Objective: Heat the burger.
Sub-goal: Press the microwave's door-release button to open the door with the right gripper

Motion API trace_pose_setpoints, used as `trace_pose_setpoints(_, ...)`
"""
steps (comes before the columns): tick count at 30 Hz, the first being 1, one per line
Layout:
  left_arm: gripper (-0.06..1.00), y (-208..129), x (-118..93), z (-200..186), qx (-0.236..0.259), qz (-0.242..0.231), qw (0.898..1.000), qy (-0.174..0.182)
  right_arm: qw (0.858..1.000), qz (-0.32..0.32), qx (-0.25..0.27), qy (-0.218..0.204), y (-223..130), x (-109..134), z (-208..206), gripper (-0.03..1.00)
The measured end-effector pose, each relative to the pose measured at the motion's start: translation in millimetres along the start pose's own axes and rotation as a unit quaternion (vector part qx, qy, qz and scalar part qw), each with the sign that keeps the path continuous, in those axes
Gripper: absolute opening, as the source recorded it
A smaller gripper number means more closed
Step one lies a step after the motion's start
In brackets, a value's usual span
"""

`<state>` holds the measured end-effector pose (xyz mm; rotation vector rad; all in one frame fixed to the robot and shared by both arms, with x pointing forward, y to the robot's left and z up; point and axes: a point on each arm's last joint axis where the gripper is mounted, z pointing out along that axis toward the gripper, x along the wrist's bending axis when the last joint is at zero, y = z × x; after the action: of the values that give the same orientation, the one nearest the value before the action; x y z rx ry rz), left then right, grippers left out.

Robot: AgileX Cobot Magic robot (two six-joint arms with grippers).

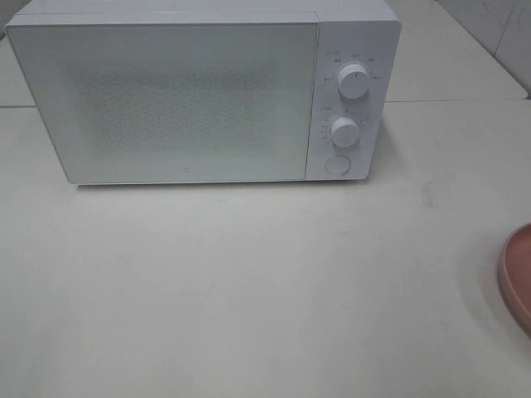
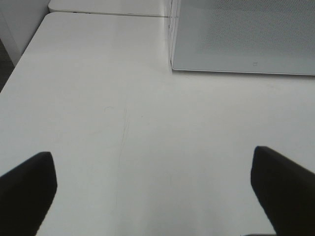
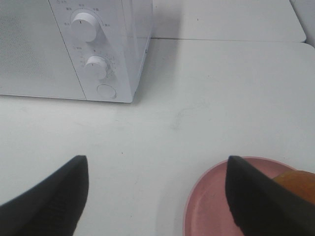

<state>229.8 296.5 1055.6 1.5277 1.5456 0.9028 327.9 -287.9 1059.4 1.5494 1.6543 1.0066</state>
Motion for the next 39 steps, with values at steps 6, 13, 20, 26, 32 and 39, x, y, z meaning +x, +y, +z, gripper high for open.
trace_pose_setpoints(6, 1.0, 0.0, 0.0, 0.0, 0.0, 0.0, 1.0, 0.0, 1.0, -0.001, 0.008, 0.001, 7.0, 1.3, 19.1, 0.75)
trace_pose_setpoints(13, 1.0, 0.0, 0.0, 0.0, 0.0, 0.0, 1.0, 0.0, 1.0, 0.001, 0.012, 0.003, 13.4, 2.7, 41.9, 0.75)
trace_pose_setpoints(20, 1.0, 0.0, 0.0, 0.0, 0.0, 0.0, 1.0, 0.0, 1.0, 0.001, 0.016, 0.005, 17.0, 3.9, 65.4, 0.75)
trace_pose_setpoints(26, 1.0, 0.0, 0.0, 0.0, 0.0, 0.0, 1.0, 0.0, 1.0, 0.001, 0.004, 0.009, 21.0, 5.2, 86.7, 0.75)
trace_pose_setpoints(32, 1.0, 0.0, 0.0, 0.0, 0.0, 0.0, 1.0, 0.0, 1.0, 0.001, -0.01, 0.013, 22.8, 6.5, 109.3, 0.75)
trace_pose_setpoints(39, 1.0, 0.0, 0.0, 0.0, 0.0, 0.0, 1.0, 0.0, 0.999, 0.001, -0.028, 0.017, 23.4, 7.7, 129.9, 0.75)
